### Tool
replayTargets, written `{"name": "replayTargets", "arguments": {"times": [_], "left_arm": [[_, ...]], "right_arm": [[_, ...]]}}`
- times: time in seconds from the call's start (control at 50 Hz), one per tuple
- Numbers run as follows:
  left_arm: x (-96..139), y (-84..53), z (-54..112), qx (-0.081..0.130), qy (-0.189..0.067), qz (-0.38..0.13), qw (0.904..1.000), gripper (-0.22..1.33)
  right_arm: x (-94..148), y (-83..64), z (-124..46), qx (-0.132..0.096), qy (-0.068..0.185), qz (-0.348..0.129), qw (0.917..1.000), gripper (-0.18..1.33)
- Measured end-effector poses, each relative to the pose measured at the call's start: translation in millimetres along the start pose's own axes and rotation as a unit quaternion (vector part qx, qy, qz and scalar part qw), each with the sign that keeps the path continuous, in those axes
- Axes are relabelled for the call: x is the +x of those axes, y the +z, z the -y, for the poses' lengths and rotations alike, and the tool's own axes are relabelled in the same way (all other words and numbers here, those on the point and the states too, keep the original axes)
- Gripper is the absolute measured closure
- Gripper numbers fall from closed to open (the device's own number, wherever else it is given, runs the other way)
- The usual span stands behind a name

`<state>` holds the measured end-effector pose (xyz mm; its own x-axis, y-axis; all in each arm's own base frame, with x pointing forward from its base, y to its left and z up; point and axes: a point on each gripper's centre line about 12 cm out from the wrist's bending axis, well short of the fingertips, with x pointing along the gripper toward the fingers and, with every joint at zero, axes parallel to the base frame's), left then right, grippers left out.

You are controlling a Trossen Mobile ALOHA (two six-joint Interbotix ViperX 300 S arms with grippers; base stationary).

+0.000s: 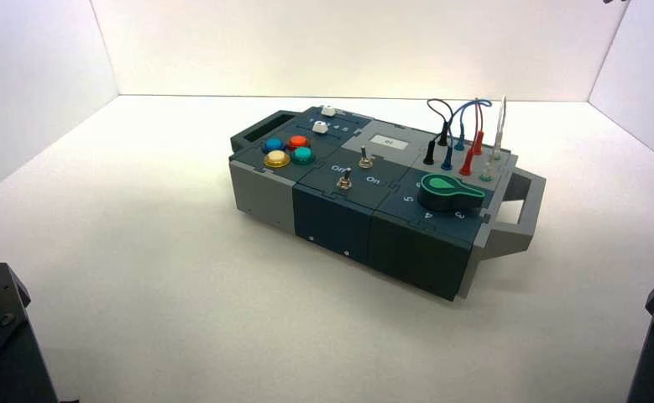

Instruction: Push the green button with the left gripper.

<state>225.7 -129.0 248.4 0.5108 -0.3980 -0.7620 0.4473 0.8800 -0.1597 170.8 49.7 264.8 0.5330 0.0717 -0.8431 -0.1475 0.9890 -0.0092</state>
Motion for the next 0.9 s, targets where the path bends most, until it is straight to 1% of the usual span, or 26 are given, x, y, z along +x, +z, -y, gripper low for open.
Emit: {"name": "replayTargets", "arguments": {"times": [0.36, 0.5, 0.58, 0.62, 0.66, 0.74, 0.84, 0.9], "left_arm": [[0, -0.1, 0.1, 0.000, 0.000, 0.000, 1.0000, 0.67], [8, -2.0, 2.5, 0.004, -0.003, -0.014, 0.9999, 0.68], [19, -6.3, 5.3, 0.007, -0.007, -0.036, 0.9993, 0.79], [25, -7.9, 7.7, 0.013, -0.009, -0.046, 0.9988, 0.84], [28, -8.8, 9.8, 0.017, -0.011, -0.053, 0.9984, 0.84], [35, -7.9, 14.3, 0.025, -0.015, -0.062, 0.9976, 0.87], [43, -4.7, 19.4, 0.032, -0.020, -0.069, 0.9969, 1.06], [45, -4.6, 20.3, 0.033, -0.021, -0.071, 0.9967, 1.07]], "right_arm": [[0, -0.4, 0.3, 0.001, -0.001, -0.001, 1.0000, 0.77], [0, 0.0, 0.0, 0.000, 0.000, 0.000, 1.0000, 0.77], [0, 0.0, 0.0, 0.000, 0.000, 0.000, 1.0000, 0.77], [0, 0.0, 0.0, 0.000, 0.000, 0.000, 1.0000, 0.77], [0, 0.0, 0.3, 0.001, 0.000, 0.000, 1.0000, 0.77], [0, -0.4, 0.0, 0.000, 0.000, -0.001, 1.0000, 0.77], [0, 0.0, -0.1, 0.000, 0.001, 0.000, 1.0000, 0.77], [0, 0.0, -0.1, 0.000, 0.001, 0.000, 1.0000, 0.77]]}}
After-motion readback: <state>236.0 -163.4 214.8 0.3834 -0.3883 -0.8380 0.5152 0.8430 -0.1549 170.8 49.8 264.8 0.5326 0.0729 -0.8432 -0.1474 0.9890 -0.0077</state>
